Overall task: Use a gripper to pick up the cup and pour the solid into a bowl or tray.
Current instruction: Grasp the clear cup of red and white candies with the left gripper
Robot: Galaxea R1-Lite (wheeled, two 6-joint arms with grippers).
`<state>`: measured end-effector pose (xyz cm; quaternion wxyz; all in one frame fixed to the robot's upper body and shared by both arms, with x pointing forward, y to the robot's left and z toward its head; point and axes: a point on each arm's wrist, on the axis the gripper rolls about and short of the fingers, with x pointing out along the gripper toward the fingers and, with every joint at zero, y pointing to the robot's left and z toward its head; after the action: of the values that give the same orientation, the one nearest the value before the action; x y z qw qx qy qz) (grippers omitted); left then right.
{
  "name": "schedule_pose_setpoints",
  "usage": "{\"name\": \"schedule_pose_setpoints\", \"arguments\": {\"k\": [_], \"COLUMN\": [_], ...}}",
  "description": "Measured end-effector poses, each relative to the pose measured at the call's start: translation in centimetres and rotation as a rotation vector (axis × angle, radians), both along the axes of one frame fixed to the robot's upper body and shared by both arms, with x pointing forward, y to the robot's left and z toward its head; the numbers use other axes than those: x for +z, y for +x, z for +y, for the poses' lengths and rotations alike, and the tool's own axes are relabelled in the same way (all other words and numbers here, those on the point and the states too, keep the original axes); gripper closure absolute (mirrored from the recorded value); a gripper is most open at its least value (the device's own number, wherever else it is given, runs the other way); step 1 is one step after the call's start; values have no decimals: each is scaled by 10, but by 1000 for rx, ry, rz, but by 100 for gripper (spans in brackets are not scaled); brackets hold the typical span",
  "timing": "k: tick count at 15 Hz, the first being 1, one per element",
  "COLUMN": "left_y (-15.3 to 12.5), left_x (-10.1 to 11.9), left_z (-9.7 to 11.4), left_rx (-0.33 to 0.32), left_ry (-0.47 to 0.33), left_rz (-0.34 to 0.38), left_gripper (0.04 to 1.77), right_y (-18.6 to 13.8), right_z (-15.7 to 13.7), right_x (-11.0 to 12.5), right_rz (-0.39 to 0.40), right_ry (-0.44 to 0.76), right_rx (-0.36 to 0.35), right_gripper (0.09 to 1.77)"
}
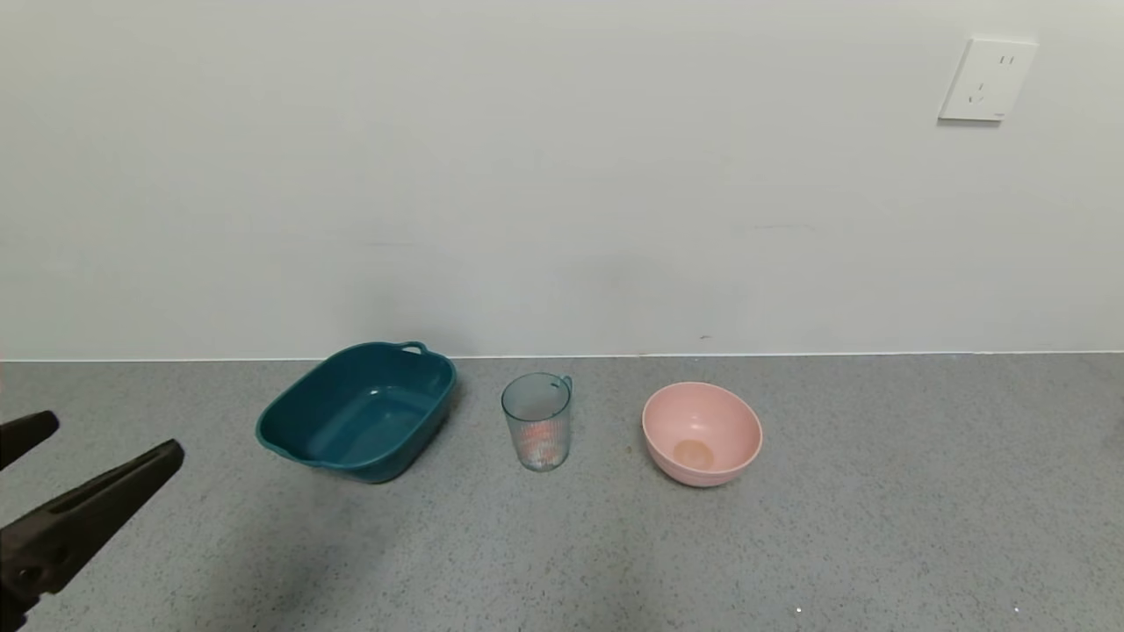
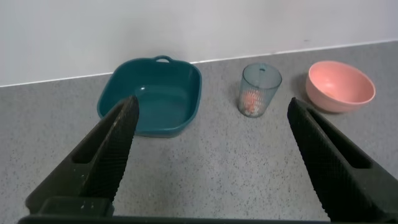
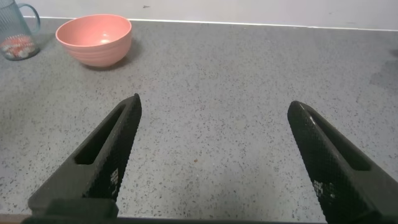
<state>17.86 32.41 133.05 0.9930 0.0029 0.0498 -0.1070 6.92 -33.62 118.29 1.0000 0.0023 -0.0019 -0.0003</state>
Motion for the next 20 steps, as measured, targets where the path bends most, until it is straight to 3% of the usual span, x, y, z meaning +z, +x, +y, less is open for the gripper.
{"name": "schedule_pose_setpoints", "arguments": {"k": [3, 9, 15, 20], "left_y": [30, 77, 113, 137], "left_x": [-6, -29, -49, -74], "left_z": [-9, -36, -50, -78], "left_rx": [-61, -179, -197, -213], "left_ry": [52, 82, 113, 156], "left_rz": [90, 196, 261, 291], "left_gripper": [9, 9, 9, 9], "right_y": [0, 0, 0, 0], "right_z": [0, 0, 0, 0], "right_x": [0, 0, 0, 0], "right_rz": [0, 0, 0, 0], "right_ry": [0, 0, 0, 0], "right_rx": [0, 0, 0, 0], "right_gripper": [15, 15, 15, 15]}}
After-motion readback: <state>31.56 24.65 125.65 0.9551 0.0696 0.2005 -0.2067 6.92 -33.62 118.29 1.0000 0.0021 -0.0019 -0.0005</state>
